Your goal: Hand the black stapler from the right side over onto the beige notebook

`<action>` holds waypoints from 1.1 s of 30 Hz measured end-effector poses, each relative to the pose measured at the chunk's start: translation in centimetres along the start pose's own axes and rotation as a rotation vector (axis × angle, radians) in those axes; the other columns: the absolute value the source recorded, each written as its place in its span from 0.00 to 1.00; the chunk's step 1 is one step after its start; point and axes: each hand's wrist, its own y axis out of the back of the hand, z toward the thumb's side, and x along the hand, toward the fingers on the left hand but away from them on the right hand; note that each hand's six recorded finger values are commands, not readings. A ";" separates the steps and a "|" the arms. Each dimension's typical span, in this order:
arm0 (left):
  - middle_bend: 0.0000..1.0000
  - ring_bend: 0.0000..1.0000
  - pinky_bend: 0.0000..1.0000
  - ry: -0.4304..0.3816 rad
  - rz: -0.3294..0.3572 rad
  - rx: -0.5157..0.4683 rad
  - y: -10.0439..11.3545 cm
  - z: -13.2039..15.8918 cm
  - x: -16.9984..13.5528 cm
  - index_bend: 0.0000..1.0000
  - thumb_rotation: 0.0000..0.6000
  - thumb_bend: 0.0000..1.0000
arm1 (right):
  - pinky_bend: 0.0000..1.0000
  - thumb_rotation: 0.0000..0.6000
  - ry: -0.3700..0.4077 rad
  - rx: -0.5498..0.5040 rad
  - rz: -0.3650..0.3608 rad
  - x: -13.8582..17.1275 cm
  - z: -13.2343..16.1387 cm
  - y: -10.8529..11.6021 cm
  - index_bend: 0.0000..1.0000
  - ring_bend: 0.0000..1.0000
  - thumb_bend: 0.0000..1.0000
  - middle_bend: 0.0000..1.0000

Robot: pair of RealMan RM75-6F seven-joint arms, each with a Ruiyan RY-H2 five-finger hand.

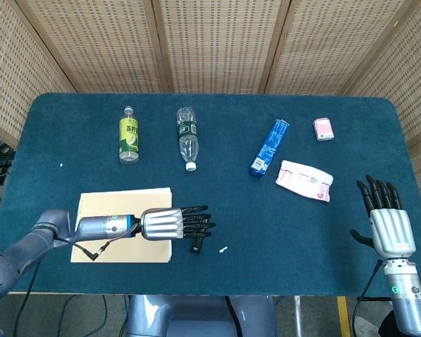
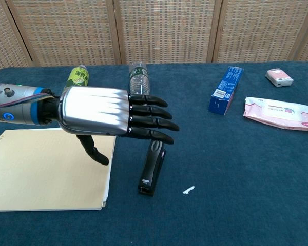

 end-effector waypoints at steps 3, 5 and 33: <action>0.00 0.05 0.00 -0.041 -0.009 0.013 -0.3 0.5 1.3 0.01 1.00 0.23 | 0.00 1.00 -0.009 -0.008 -0.005 0.0 -0.3 0.2 0.00 0.00 0.00 0.00; 0.01 0.06 0.01 -0.064 -0.019 0.023 -0.7 0.9 2.0 0.03 1.00 0.24 | 0.00 1.00 -0.013 -0.013 -0.003 0.0 -0.5 0.2 0.00 0.00 0.00 0.00; 0.19 0.22 0.20 -0.173 -0.090 0.147 -3.0 2.6 6.1 0.29 1.00 0.32 | 0.00 1.00 -0.008 -0.062 0.004 -0.1 -1.3 0.6 0.00 0.00 0.00 0.00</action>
